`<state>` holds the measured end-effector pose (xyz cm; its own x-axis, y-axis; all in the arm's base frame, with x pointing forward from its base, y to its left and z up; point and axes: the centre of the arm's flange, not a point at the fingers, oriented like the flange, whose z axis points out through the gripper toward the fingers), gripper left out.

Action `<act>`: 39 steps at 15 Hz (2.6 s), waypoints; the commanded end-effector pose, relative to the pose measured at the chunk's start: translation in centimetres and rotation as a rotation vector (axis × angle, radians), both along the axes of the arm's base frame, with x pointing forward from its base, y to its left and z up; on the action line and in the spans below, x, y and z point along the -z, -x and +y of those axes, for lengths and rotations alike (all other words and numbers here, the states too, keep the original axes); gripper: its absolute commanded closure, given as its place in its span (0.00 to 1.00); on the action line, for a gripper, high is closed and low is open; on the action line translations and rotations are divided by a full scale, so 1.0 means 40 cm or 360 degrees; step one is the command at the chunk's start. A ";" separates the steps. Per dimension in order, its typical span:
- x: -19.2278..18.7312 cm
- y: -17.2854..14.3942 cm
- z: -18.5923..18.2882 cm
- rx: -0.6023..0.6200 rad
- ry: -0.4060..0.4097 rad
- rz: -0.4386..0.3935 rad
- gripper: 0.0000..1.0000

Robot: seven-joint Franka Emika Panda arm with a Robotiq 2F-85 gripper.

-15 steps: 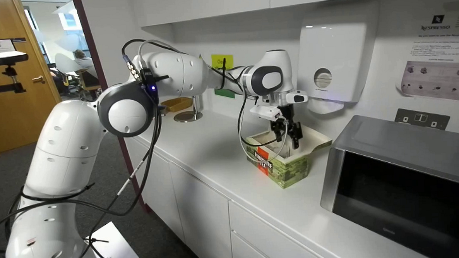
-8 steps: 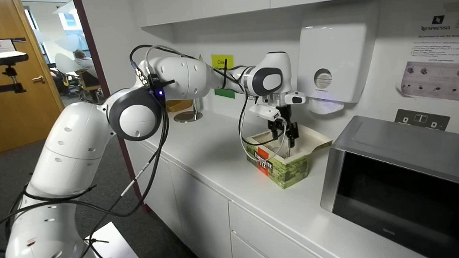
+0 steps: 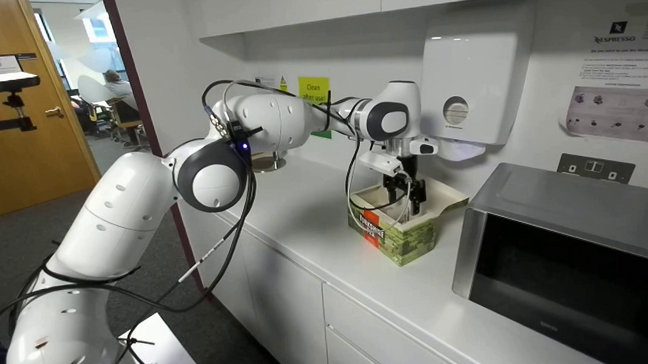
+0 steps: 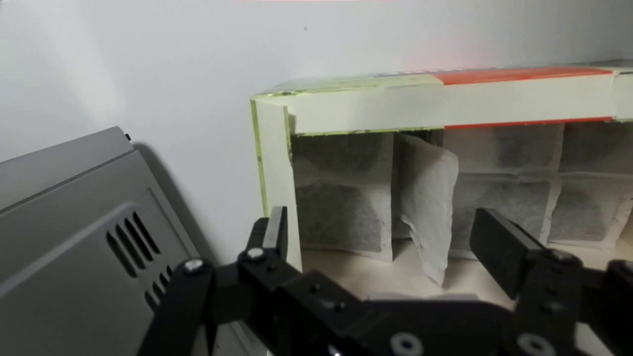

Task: Remove a tea bag from the green box and put it on the counter

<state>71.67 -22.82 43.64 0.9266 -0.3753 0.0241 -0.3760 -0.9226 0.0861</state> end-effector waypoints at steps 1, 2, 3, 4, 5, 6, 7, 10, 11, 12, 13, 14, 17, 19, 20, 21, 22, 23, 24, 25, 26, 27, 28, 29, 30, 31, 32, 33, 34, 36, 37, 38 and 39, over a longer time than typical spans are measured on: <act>-0.034 -0.052 -0.019 -0.0018 -0.0063 0.0003 0.00; -0.035 -0.055 -0.016 -0.0018 -0.0066 0.0002 0.00; -0.032 -0.061 -0.010 -0.0019 -0.0076 0.0007 0.00; -0.029 -0.063 -0.004 -0.0021 -0.0084 0.0011 0.00; -0.024 -0.067 0.002 -0.0023 -0.0089 0.0015 0.00; -0.018 -0.072 0.005 -0.0026 -0.0097 0.0018 0.00; -0.011 -0.076 0.009 -0.0027 -0.0101 0.0024 0.00; 0.007 -0.086 0.014 -0.0032 -0.0107 0.0039 0.00; 0.011 -0.088 0.015 -0.0032 -0.0107 0.0043 0.25; 0.015 -0.089 0.015 -0.0032 -0.0109 0.0051 0.26; 0.018 -0.089 0.014 -0.0029 -0.0111 0.0057 0.33; 0.017 -0.089 0.013 -0.0028 -0.0113 0.0060 0.40; 0.009 -0.091 0.010 -0.0023 -0.0111 0.0053 0.62; 0.002 -0.089 0.009 -0.0023 -0.0109 0.0045 0.77; -0.003 -0.088 0.009 -0.0024 -0.0106 0.0038 0.84; -0.008 -0.087 0.009 -0.0025 -0.0104 0.0031 0.93; -0.013 -0.087 0.008 -0.0023 -0.0104 0.0025 0.99; -0.017 -0.087 0.006 -0.0022 -0.0104 0.0021 1.00; -0.020 -0.087 0.004 -0.0020 -0.0103 0.0016 1.00; -0.024 -0.085 0.003 -0.0018 -0.0103 0.0012 1.00; -0.031 -0.079 0.005 -0.0021 -0.0103 0.0002 1.00; -0.039 -0.072 0.009 -0.0026 -0.0101 -0.0011 1.00; -0.047 -0.067 0.012 -0.0028 -0.0100 -0.0020 1.00; -0.060 -0.059 0.018 -0.0034 -0.0094 -0.0035 1.00; -0.072 -0.053 0.024 -0.0030 -0.0079 -0.0049 1.00; -0.089 -0.043 0.034 -0.0039 -0.0066 -0.0073 1.00; -0.104 -0.037 0.040 -0.0048 -0.0059 -0.0092 1.00; -0.119 -0.033 0.045 -0.0055 -0.0054 -0.0107 1.00; -0.135 -0.031 0.048 -0.0060 -0.0052 -0.0122 1.00; -0.164 -0.026 0.056 -0.0067 -0.0046 -0.0148 1.00; -0.176 -0.025 0.059 -0.0070 -0.0045 -0.0159 1.00; -0.187 -0.023 0.063 -0.0074 -0.0044 -0.0170 1.00; -0.198 -0.020 0.067 -0.0074 -0.0040 -0.0177 1.00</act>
<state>73.47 -20.59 49.37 0.9327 -0.3450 0.1049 -0.3506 -0.9356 0.0404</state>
